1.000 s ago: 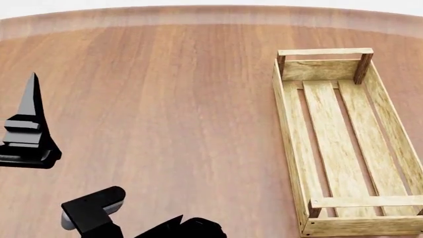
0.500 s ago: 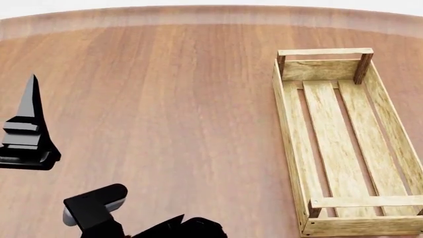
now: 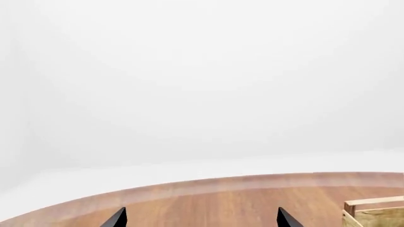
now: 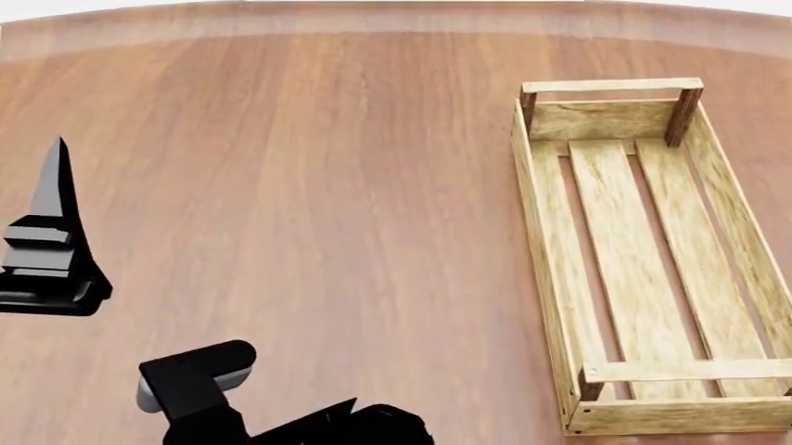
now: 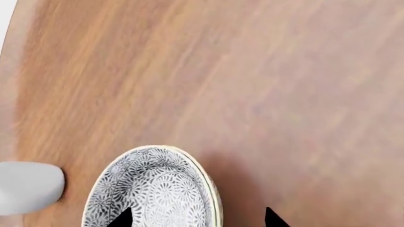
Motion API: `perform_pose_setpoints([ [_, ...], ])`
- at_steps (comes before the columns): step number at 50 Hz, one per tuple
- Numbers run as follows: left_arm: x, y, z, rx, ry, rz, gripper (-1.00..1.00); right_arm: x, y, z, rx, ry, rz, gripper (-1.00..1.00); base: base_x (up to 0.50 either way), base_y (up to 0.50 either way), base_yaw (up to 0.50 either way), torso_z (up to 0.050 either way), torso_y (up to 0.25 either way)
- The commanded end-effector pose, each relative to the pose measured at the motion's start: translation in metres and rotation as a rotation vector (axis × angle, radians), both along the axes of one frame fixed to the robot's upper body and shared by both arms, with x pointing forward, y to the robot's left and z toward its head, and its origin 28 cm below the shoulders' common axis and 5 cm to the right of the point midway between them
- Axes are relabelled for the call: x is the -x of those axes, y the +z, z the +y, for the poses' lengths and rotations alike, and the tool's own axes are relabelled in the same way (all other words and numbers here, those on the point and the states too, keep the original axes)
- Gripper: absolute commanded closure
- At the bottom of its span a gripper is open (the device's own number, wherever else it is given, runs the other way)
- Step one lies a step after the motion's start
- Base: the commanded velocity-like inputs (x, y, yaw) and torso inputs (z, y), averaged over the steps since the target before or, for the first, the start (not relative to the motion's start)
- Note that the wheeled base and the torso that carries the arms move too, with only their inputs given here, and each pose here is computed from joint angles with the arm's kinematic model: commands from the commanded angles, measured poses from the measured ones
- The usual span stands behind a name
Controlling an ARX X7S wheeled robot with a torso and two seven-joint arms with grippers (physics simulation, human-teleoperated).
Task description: Stack the right bowl on the left bowl and place them in the tray.
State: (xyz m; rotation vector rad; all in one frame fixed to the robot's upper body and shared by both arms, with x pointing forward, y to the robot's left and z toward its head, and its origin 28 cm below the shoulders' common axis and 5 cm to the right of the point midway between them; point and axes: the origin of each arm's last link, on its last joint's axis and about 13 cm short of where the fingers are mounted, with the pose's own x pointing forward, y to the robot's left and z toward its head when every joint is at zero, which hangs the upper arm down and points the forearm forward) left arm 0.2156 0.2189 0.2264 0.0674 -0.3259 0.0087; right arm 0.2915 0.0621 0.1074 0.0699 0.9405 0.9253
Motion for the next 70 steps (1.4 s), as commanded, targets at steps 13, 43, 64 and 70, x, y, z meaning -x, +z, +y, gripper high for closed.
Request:
perform_pose_setpoints([
  [13, 0.001, -0.002, -0.001, 0.007, -0.017, -0.003, -1.0, 0.002, -0.002, -0.001, 0.002, 0.026, 0.009, -1.0, 0.0, 0.0, 0.0, 0.0, -0.212],
  [43, 0.003, -0.002, 0.002, 0.011, -0.013, -0.015, -1.0, 0.003, -0.003, 0.001, -0.005, 0.036, -0.016, 1.0, 0.0, 0.0, 0.0, 0.0, 0.0],
  [64, 0.003, -0.001, 0.0, 0.019, -0.016, -0.014, -1.0, -0.007, 0.007, -0.001, -0.017, 0.002, -0.034, 1.0, 0.0, 0.0, 0.0, 0.0, 0.099],
  [70, 0.004, -0.001, 0.001, 0.017, -0.019, -0.016, -1.0, -0.019, 0.017, -0.004, -0.028, -0.064, -0.053, 1.0, 0.0, 0.0, 0.0, 0.0, 0.0],
])
